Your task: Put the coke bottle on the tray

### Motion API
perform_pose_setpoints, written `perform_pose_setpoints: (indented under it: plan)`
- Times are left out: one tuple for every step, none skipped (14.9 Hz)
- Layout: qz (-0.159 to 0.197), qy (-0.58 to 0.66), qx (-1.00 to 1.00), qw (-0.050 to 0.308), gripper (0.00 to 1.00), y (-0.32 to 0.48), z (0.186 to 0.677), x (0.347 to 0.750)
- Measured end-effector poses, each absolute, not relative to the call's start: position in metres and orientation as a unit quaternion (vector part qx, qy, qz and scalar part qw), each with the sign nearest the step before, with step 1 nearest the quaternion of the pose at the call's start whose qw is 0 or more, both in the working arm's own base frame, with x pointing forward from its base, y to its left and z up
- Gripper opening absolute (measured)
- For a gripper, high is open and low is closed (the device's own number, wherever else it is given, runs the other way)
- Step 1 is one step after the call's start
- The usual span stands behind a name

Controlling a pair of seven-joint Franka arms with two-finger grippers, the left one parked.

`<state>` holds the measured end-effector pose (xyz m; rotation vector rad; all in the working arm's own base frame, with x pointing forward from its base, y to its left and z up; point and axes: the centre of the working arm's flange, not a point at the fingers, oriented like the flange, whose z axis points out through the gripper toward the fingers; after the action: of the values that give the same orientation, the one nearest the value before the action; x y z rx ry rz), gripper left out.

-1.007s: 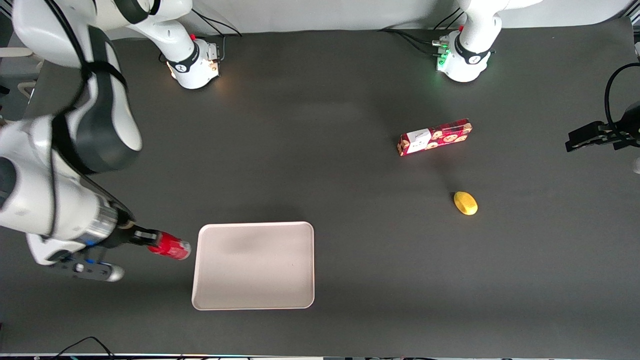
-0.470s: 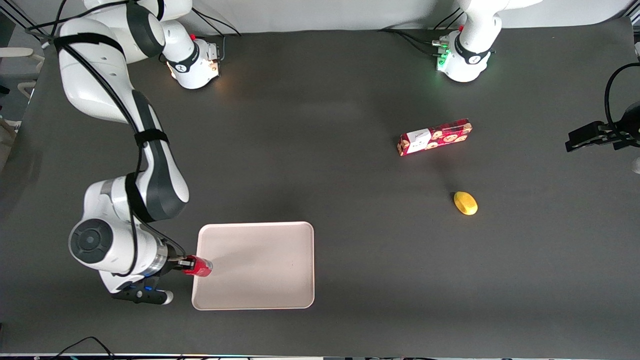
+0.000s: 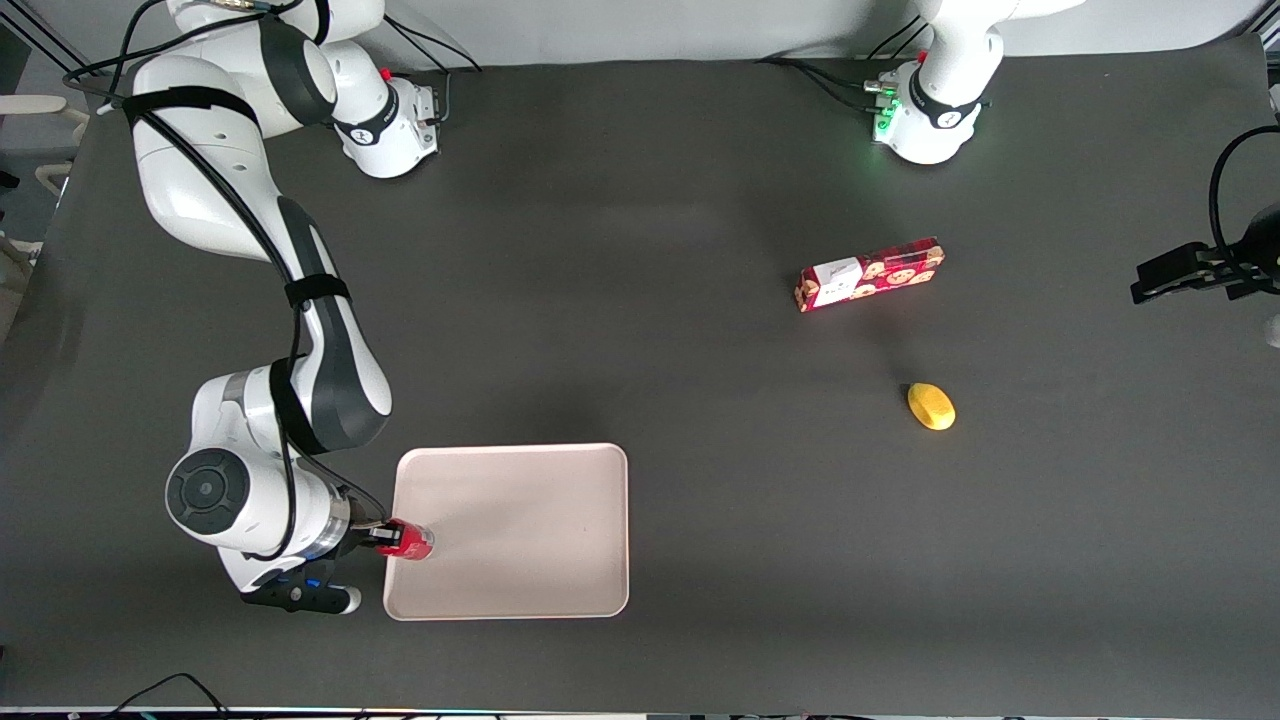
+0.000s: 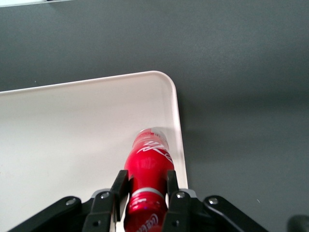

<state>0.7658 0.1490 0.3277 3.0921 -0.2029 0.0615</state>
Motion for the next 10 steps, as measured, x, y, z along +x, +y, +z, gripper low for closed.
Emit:
perform_pose_setpoints:
  plan:
    - [0.021, -0.065, 0.997, 0.021, 0.37, 0.1492, 0.3266, 0.7662]
    - [0.021, -0.065, 0.997, 0.021, 0.37, 0.1493, 0.3257, 0.7663]
    - [0.021, -0.065, 0.997, 0.021, 0.37, 0.1492, 0.3254, 0.7663]
    - [0.021, -0.065, 0.997, 0.021, 0.37, 0.1493, 0.3254, 0.7663]
    - [0.022, -0.065, 0.997, 0.020, 0.46, 0.1495, 0.3260, 0.7665]
    - [0.023, -0.065, 0.997, 0.021, 0.54, 0.1495, 0.3271, 0.7668]
    - [0.025, -0.063, 0.997, 0.024, 0.63, 0.1491, 0.3285, 0.7673]
    - [0.027, -0.062, 0.997, 0.027, 0.71, 0.1491, 0.3296, 0.7676]
    - [0.028, -0.060, 0.997, 0.026, 0.83, 0.1500, 0.3307, 0.7677]
    - [0.030, -0.059, 0.998, 0.025, 0.92, 0.1509, 0.3325, 0.7680]
